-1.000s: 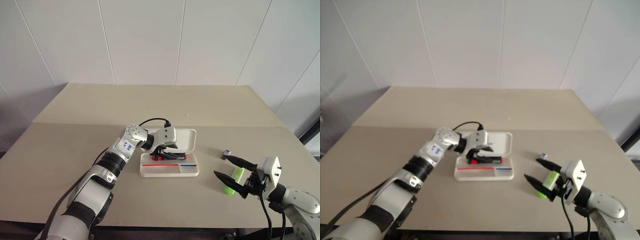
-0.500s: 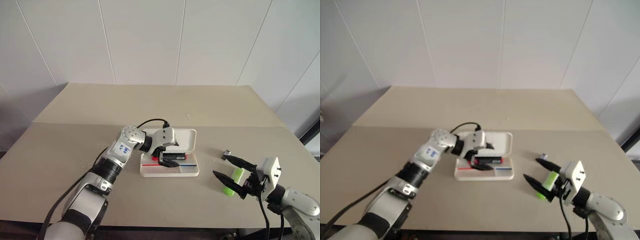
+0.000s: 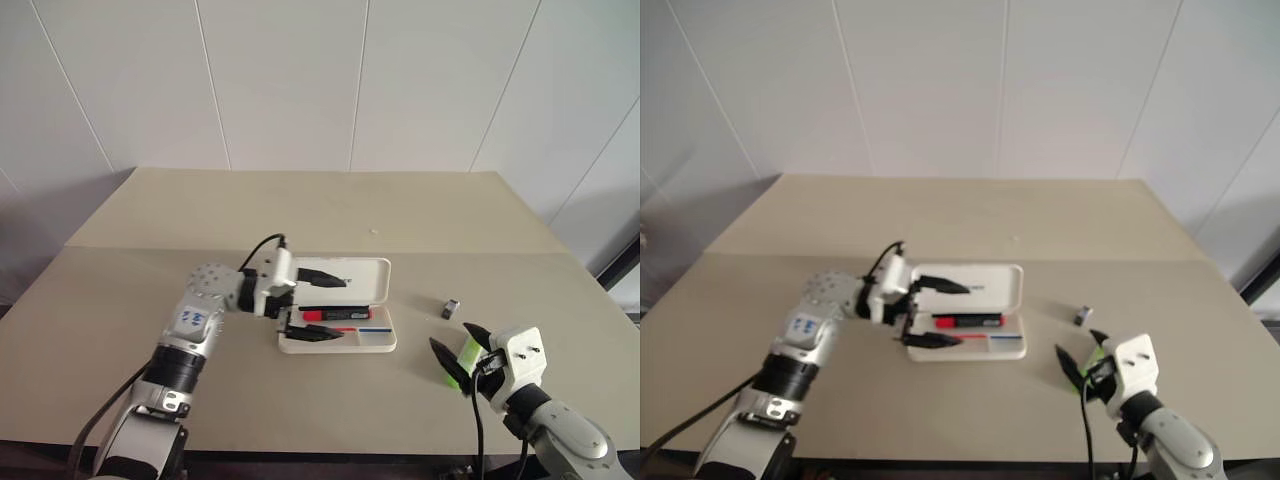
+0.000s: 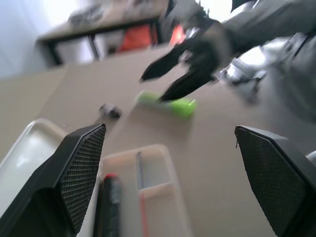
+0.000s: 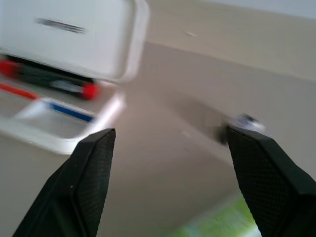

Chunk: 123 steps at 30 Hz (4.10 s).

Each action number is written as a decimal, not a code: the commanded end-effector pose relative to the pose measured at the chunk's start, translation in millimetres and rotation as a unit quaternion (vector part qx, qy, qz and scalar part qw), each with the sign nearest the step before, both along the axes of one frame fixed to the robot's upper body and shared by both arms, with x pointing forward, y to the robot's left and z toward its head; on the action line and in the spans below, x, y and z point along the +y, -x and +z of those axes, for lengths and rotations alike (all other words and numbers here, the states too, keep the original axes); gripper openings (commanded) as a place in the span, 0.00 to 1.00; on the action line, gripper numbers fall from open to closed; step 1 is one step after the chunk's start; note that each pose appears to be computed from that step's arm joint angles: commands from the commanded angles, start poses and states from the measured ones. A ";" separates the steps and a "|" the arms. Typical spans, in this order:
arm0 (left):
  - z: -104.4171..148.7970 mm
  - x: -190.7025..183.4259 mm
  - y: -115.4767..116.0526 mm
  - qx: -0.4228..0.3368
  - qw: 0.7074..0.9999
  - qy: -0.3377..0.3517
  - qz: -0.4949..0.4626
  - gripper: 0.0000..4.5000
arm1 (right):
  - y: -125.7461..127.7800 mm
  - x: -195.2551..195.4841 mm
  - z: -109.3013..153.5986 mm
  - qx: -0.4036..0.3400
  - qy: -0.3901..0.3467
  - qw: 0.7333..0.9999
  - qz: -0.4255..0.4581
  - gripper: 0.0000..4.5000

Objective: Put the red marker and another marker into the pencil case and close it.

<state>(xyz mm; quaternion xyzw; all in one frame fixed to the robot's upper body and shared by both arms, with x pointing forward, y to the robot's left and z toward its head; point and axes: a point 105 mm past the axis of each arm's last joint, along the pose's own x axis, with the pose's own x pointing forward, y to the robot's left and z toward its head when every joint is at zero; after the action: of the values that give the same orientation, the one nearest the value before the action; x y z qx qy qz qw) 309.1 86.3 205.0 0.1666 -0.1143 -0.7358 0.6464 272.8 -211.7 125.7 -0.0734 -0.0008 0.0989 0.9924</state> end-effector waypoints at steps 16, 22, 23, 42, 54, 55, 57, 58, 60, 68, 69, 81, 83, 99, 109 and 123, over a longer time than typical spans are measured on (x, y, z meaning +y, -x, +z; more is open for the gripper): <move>13.8 71.0 21.9 0.010 0.999 0.024 -0.020 0.99 | -13.1 -21.0 -11.0 0.042 -0.067 0.986 -0.149 1.00; 12.3 71.2 23.4 0.008 0.999 0.023 -0.020 0.99 | -16.2 -18.3 -18.3 0.071 -0.081 0.982 -0.157 1.00; 12.4 71.1 23.7 0.008 0.999 0.025 -0.020 0.99 | -16.2 -19.2 -20.8 0.078 -0.080 0.980 -0.164 1.00; 14.4 76.0 28.7 0.007 1.000 0.026 -0.012 1.00 | -13.8 -34.0 -44.4 0.148 -0.070 0.953 -0.255 0.68; 15.6 75.0 28.7 0.003 1.000 0.030 -0.007 1.00 | -24.0 -24.3 -31.9 0.131 -0.067 0.966 -0.212 0.08; 15.9 75.3 28.9 0.003 1.000 0.030 -0.007 1.00 | -23.7 -22.8 -31.9 0.131 -0.069 0.967 -0.208 0.08; 15.9 76.0 29.0 0.003 1.000 0.030 -0.006 1.00 | -23.3 -21.0 -29.9 0.123 -0.077 0.969 -0.200 0.08; 15.9 76.4 29.0 0.003 1.000 0.030 -0.005 1.00 | -24.1 -19.1 -25.3 0.108 -0.084 0.972 -0.190 0.08; 15.5 76.6 28.8 0.003 1.000 0.029 -0.004 1.00 | -25.4 -16.1 -17.7 0.084 -0.085 0.978 -0.169 0.08; 15.2 74.0 27.0 0.004 1.000 0.030 -0.006 1.00 | -17.6 -13.9 -10.1 0.065 -0.083 0.986 -0.131 0.51; 15.3 73.7 26.8 0.004 1.000 0.030 -0.007 1.00 | -16.8 -16.8 -10.3 0.065 -0.083 0.984 -0.141 0.58; 15.2 70.6 24.6 0.003 1.000 0.029 -0.012 1.00 | -5.2 -29.0 -30.1 0.126 -0.096 0.959 -0.234 0.99; 15.0 70.3 24.5 0.003 1.000 0.028 -0.012 1.00 | -5.9 -26.7 -29.9 0.132 -0.095 0.958 -0.237 0.99; 14.0 70.0 24.9 -0.001 1.000 0.025 -0.003 1.00 | -14.8 -19.0 -46.7 0.197 -0.128 0.938 -0.254 0.99; 14.9 72.0 26.0 -0.004 1.000 0.026 0.002 1.00 | -17.7 -18.8 -46.7 0.197 -0.132 0.939 -0.249 0.42; 13.9 73.6 25.5 0.005 0.999 0.035 0.001 1.00 | -35.0 9.4 24.2 0.086 -0.022 0.995 -0.041 0.42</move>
<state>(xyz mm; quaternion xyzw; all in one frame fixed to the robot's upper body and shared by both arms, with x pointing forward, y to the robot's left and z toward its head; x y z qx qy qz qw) 293.3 155.7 215.5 0.1280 -0.1292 -0.7092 0.6812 307.3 -215.5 128.8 -0.0249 0.1282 0.0179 0.9913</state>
